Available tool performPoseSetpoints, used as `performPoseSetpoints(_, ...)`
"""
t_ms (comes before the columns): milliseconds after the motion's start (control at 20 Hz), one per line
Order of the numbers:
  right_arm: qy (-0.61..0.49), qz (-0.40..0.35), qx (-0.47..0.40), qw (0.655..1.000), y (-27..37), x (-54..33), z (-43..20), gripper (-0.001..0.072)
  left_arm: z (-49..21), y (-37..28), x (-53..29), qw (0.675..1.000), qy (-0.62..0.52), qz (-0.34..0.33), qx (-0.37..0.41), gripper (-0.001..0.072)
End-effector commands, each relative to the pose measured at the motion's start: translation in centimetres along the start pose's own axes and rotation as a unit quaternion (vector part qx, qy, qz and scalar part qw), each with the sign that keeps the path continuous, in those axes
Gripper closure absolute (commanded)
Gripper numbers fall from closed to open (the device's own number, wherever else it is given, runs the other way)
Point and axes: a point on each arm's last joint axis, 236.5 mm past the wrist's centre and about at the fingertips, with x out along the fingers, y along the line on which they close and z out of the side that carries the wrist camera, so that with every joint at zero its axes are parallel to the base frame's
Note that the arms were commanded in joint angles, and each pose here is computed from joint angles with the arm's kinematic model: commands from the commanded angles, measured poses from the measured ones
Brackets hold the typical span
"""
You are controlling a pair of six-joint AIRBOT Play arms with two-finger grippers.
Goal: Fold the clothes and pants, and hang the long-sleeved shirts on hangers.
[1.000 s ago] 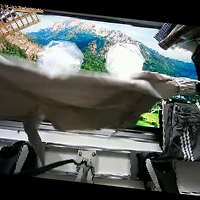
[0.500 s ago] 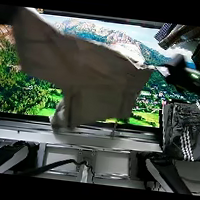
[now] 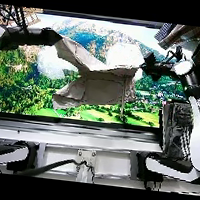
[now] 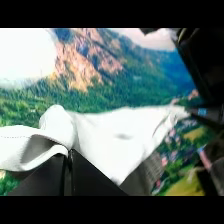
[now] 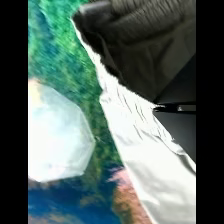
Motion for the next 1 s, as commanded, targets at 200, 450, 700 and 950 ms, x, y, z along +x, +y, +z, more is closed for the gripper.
performPoseSetpoints(200, 0.064, -0.135, -0.114, 0.982, -8.1, -0.6, -1.0, 0.0686, -7.0, -0.7, -4.1, 0.994, 0.094, 0.048, 0.043, 0.0706)
performPoseSetpoints(450, 0.108, -0.167, -0.149, 0.969, -10.7, -0.6, -3.2, 0.0687, -17.0, 0.6, -5.2, 0.988, 0.139, 0.068, -0.002, 0.0706)
performPoseSetpoints(700, 0.163, -0.190, -0.152, 0.956, -13.8, -0.1, -6.6, 0.0686, -26.0, 2.4, -4.4, 0.978, 0.183, 0.081, -0.059, 0.0706)
performPoseSetpoints(950, 0.206, -0.197, -0.175, 0.942, -16.1, 0.0, -9.1, 0.0685, -30.1, 2.7, -4.3, 0.969, 0.218, 0.079, -0.078, 0.0703)
